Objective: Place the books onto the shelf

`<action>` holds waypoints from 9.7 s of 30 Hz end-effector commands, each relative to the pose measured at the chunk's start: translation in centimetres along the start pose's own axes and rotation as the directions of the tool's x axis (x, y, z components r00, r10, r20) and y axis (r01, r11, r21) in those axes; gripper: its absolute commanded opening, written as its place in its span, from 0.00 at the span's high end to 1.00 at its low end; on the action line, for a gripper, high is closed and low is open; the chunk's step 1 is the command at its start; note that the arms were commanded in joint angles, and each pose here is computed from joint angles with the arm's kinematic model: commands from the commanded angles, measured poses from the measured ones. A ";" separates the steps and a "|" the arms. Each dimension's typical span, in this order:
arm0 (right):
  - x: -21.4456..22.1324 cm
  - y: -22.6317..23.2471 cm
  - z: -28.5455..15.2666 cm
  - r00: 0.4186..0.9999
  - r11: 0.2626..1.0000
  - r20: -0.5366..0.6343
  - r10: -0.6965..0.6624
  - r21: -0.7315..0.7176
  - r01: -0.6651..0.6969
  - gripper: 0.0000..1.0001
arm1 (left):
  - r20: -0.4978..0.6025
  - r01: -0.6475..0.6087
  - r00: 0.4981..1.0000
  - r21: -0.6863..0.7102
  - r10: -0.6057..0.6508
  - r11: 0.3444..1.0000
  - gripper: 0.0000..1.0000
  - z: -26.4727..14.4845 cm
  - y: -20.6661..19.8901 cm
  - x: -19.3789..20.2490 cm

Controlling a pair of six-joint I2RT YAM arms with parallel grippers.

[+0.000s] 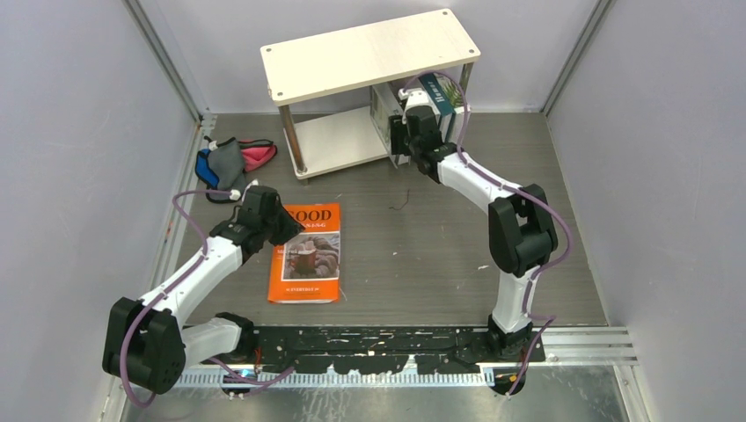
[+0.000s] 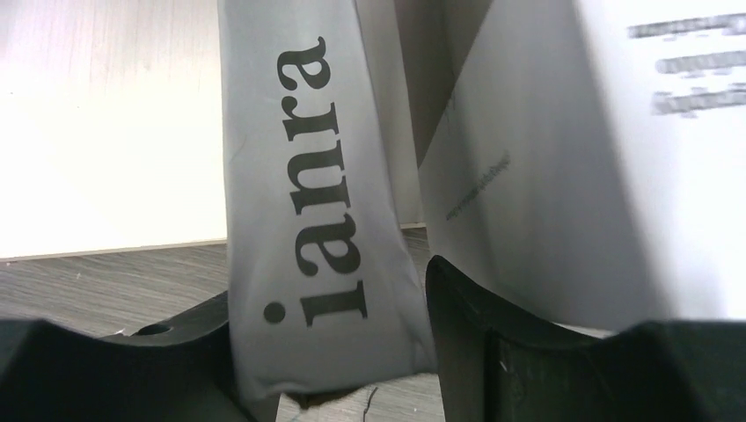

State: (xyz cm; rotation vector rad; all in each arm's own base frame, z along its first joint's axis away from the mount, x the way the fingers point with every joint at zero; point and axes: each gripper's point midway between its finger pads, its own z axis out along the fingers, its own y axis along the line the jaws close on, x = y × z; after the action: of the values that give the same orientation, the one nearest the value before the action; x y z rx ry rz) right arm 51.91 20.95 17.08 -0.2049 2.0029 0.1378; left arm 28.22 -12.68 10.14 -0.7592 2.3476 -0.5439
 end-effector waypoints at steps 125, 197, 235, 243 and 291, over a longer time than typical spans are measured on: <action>3.3 10.2 -21.1 0.993 0.982 0.076 0.086 -0.177 -0.072 0.36 | 0.159 0.116 0.985 -0.281 -0.073 0.953 0.59 -3.4 9.1 0.5; 20.0 26.6 -18.3 0.748 0.648 -0.556 0.363 -0.426 -0.631 0.61 | 0.142 0.126 0.986 -0.264 -0.091 0.956 0.65 -2.4 11.4 1.8; 14.0 19.2 -20.0 0.549 0.396 -0.601 0.581 -0.380 -0.836 0.99 | 0.151 0.221 0.966 -0.046 -0.212 0.974 0.42 -2.2 8.7 1.7; 12.6 17.6 -20.5 0.482 0.309 -0.610 0.629 -0.373 -0.875 0.99 | 0.115 0.294 0.945 0.120 -0.307 0.948 0.40 -2.1 6.1 2.0; 11.2 17.2 -20.7 0.405 0.177 -0.660 0.632 -0.386 -0.905 0.99 | 0.133 0.493 0.809 0.378 -0.573 0.784 0.34 -8.2 5.5 1.4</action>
State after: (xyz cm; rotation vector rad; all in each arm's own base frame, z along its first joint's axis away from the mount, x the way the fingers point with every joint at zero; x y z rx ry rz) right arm 25.08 32.38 13.00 0.5016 2.2029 1.6550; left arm 19.65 -8.87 10.37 -1.2424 1.8261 -0.9923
